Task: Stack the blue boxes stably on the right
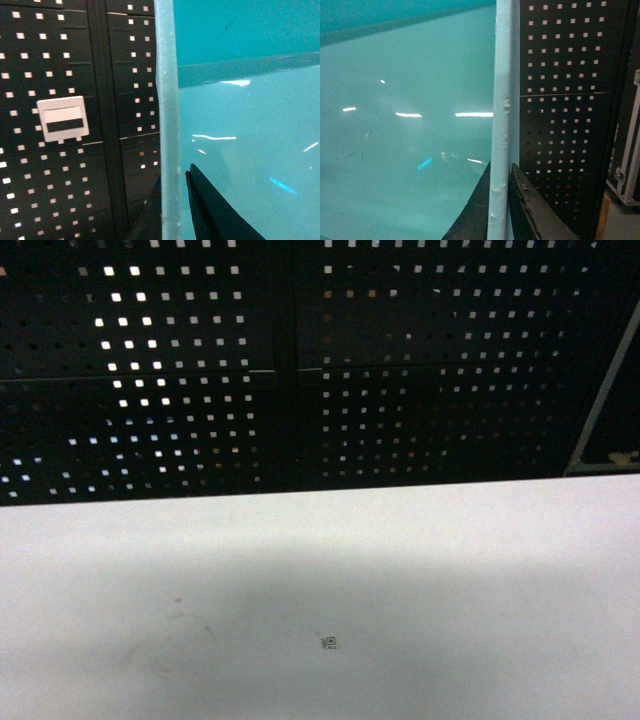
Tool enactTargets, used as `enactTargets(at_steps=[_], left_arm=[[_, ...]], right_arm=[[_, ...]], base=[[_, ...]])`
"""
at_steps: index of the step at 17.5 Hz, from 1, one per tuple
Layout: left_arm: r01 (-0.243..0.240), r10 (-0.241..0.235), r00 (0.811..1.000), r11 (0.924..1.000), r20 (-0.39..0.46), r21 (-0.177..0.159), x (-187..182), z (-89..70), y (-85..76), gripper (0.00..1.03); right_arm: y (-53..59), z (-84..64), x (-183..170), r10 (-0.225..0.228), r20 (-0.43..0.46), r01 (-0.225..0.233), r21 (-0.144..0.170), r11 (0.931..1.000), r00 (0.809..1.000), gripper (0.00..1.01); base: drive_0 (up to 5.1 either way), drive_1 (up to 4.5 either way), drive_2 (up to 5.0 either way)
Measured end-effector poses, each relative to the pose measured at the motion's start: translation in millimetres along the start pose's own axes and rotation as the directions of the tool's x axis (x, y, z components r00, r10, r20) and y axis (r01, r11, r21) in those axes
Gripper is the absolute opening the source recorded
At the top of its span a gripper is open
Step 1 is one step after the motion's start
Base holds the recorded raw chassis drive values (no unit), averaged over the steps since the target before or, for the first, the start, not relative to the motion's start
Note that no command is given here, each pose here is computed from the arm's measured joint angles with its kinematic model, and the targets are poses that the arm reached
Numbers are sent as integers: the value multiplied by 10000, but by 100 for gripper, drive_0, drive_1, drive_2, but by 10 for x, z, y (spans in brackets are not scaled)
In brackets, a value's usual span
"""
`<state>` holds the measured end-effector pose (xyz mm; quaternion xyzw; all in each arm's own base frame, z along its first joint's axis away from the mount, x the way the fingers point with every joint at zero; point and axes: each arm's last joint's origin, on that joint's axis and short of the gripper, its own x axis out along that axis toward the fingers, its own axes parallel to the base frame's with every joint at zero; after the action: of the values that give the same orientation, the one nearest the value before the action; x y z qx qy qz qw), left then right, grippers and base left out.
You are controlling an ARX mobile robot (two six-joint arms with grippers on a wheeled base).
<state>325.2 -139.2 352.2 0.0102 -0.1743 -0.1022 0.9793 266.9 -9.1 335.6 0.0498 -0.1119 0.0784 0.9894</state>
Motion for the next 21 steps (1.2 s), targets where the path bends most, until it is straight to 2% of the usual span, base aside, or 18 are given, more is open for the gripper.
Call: enactTargets(at_steps=[21], left_arm=[[-1, 0, 10000, 10000, 4, 57, 0, 0, 0, 8]], right_arm=[[0, -1, 0, -1, -7, 1, 5, 10000, 10000, 7]], base=[[-153, -153, -153]])
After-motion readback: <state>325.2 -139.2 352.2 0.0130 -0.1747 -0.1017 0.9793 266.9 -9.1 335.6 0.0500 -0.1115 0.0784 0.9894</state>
